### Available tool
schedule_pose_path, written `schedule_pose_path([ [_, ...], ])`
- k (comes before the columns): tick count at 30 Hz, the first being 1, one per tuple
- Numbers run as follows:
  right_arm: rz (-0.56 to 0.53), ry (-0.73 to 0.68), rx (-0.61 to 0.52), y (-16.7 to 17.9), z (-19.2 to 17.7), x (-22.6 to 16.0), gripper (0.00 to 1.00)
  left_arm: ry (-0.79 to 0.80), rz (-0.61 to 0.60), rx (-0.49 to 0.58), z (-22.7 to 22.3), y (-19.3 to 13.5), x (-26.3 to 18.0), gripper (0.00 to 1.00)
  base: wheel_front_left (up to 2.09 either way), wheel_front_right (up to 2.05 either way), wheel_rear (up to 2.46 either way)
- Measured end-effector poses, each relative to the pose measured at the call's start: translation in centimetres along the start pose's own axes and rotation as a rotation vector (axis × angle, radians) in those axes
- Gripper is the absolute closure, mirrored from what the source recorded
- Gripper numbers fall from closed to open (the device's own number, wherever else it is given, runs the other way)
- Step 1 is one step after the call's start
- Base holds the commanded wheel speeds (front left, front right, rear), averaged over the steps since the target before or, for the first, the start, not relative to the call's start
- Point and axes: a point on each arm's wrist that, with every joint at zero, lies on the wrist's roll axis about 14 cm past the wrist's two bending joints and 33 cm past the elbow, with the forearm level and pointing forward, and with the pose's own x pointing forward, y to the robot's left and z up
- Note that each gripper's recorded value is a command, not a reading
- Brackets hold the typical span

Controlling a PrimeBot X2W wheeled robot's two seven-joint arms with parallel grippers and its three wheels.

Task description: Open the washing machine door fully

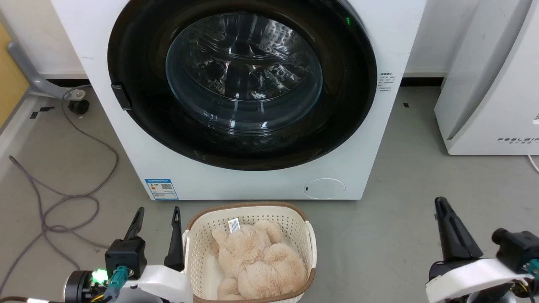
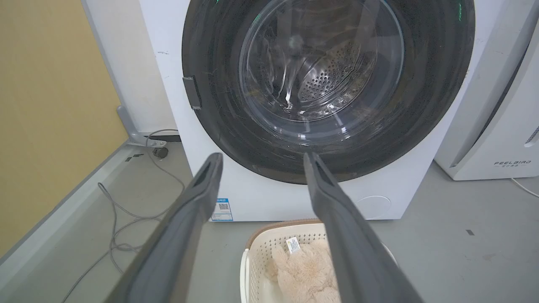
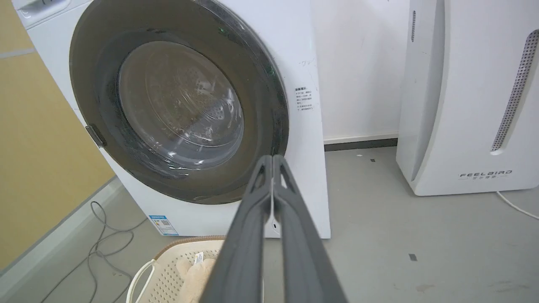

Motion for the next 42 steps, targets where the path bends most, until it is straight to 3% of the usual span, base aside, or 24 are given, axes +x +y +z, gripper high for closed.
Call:
schedule_pose_path([
  [20, -0.079, -0.102, 0.56, -2.4, 1.0, 1.6, 1.0, -0.039, 0.025, -0.016, 0.5, 0.3, 0.3, 0.0, 0.0, 0.0, 0.0],
  [33, -0.138, -0.114, 0.707, -5.5, 0.9, 6.3, 1.0, -0.076, 0.039, -0.014, 1.1, 0.6, 2.0, 0.0, 0.0, 0.0, 0.0],
  [42, -0.114, -0.142, 0.773, -5.9, 2.2, 11.2, 1.0, -0.084, 0.067, -0.01, 0.9, 1.3, 3.1, 0.0, 0.0, 0.0, 0.0],
])
